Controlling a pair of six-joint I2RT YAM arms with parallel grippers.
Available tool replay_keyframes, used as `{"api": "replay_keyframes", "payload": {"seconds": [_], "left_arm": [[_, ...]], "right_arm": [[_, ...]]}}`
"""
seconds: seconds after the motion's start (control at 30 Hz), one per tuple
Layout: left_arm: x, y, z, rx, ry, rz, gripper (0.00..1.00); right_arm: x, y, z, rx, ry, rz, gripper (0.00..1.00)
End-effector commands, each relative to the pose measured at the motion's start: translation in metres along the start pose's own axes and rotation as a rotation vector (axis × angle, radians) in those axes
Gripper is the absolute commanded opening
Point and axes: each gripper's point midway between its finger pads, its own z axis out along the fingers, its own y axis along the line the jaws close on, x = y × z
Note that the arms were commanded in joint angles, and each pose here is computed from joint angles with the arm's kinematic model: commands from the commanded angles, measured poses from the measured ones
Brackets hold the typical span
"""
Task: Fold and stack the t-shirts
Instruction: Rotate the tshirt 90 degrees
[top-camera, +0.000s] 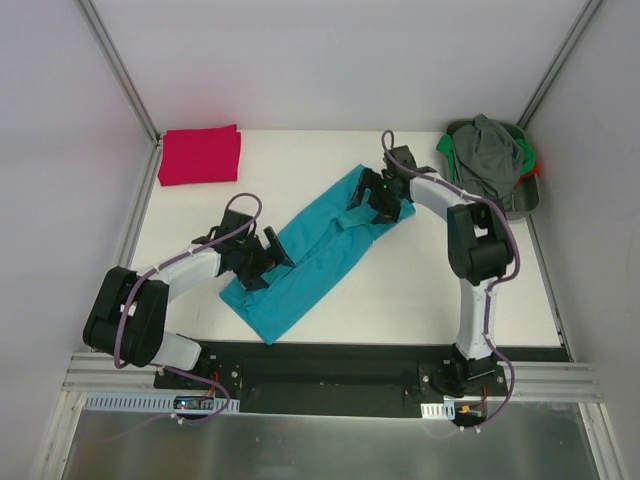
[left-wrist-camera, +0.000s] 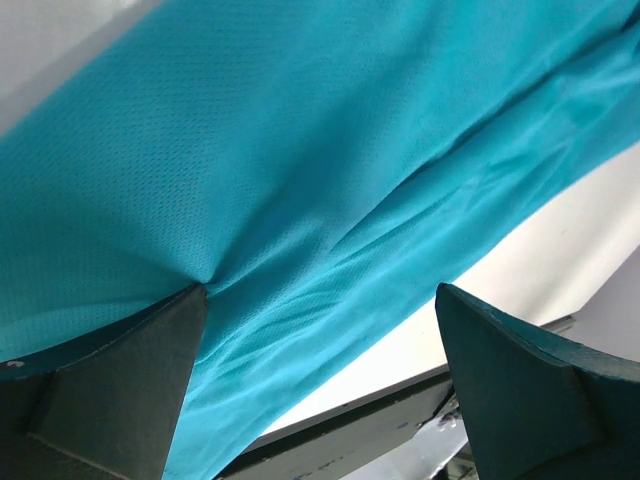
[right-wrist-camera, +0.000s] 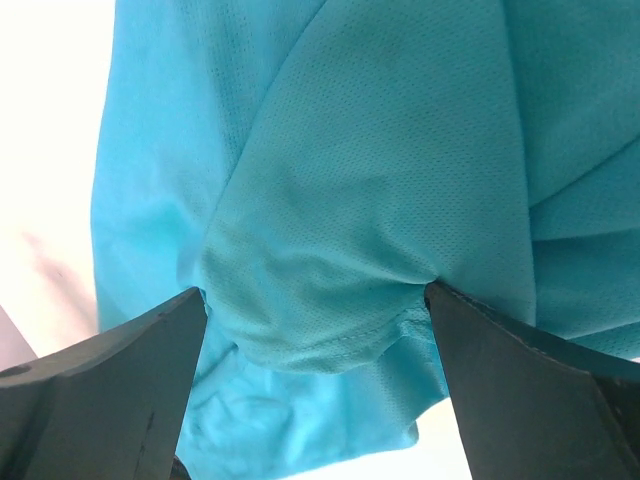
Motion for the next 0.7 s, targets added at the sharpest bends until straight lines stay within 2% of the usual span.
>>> {"api": "replay_keyframes", "payload": {"seconds": [0.0,0.2,0.43,0.53,0.67], "left_arm": [[0.012,0.002,0.021,-0.045,0.01,-0.068,0.99],[0.05,-0.034,0.052,0.02,0.135,-0.057,0.99],[0.068,-0.072,0.071,0.051,0.128,-0.046,0.99],[0.076,-0.085,0.072,0.063,0.12,-0.013,0.99],[0.078,-0.094,0.07,0.08,0.112,0.016,0.99]], "right_arm": [[-0.008,-0.014,0.027,0.094,0.087,-0.034,0.96],[-0.061,0.027,0.049,0.035,0.043,-0.113,0.96],[-0.079,0.038,0.081,0.014,-0.001,-0.145,0.96],[-0.1,0.045,0.087,-0.003,-0.094,-0.231,0.96],[-0.122,0.075,0.073,-0.096,-0.147,-0.368,0.96]]}}
